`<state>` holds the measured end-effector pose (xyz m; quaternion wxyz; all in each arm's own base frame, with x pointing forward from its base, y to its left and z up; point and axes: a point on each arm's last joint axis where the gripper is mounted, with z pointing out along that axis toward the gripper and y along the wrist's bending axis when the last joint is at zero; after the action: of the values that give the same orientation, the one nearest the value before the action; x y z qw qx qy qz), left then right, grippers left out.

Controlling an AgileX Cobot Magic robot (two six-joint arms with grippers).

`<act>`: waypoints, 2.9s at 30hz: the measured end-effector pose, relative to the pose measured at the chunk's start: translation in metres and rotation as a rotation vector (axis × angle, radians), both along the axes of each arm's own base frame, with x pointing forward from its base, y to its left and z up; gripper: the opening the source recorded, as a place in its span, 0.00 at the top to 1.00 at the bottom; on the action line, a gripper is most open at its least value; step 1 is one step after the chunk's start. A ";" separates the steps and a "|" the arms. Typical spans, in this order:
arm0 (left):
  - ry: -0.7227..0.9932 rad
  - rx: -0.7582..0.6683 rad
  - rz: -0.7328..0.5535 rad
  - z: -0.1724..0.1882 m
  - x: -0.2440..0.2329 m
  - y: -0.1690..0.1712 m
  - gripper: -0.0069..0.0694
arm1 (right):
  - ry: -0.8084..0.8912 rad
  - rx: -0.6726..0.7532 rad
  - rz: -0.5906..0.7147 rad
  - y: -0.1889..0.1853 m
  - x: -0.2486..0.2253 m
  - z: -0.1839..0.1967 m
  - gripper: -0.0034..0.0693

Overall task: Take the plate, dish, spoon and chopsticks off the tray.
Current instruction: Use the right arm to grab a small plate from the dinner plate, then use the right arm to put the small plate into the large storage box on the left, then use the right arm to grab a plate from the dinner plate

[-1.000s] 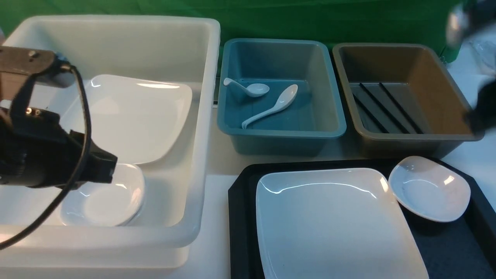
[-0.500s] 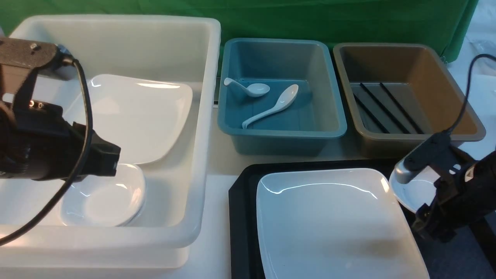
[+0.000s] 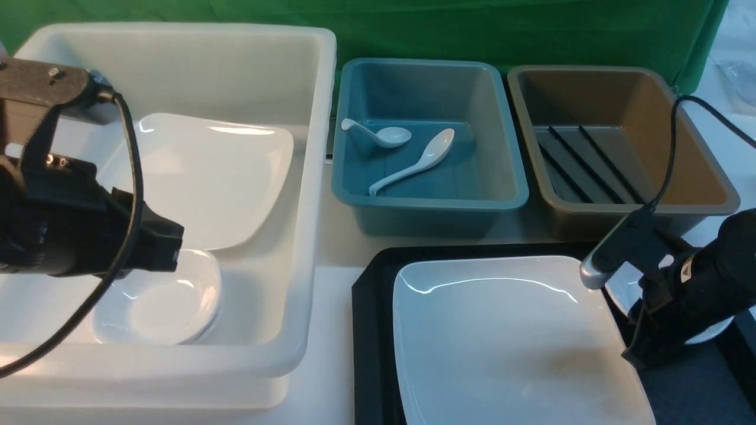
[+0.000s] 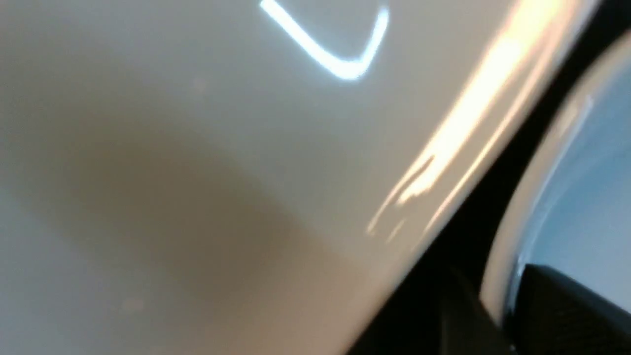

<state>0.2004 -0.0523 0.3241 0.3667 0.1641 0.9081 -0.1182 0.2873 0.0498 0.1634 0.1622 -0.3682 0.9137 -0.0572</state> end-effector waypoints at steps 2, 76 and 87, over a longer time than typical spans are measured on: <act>-0.001 0.003 0.000 0.000 0.000 0.000 0.86 | -0.024 0.007 0.003 0.002 -0.003 0.010 0.77; -0.013 -0.129 0.323 0.011 0.000 0.042 0.86 | -0.189 0.337 0.391 0.241 -0.012 0.253 0.87; -0.023 -0.085 -0.029 0.047 0.006 -0.048 0.86 | -0.235 0.319 -0.292 0.012 -0.037 0.281 0.92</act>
<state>0.2062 -0.1006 0.3711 0.3820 0.1629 0.8955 -0.1600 0.2501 0.0623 0.4449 0.3135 -0.1927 0.9296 0.0223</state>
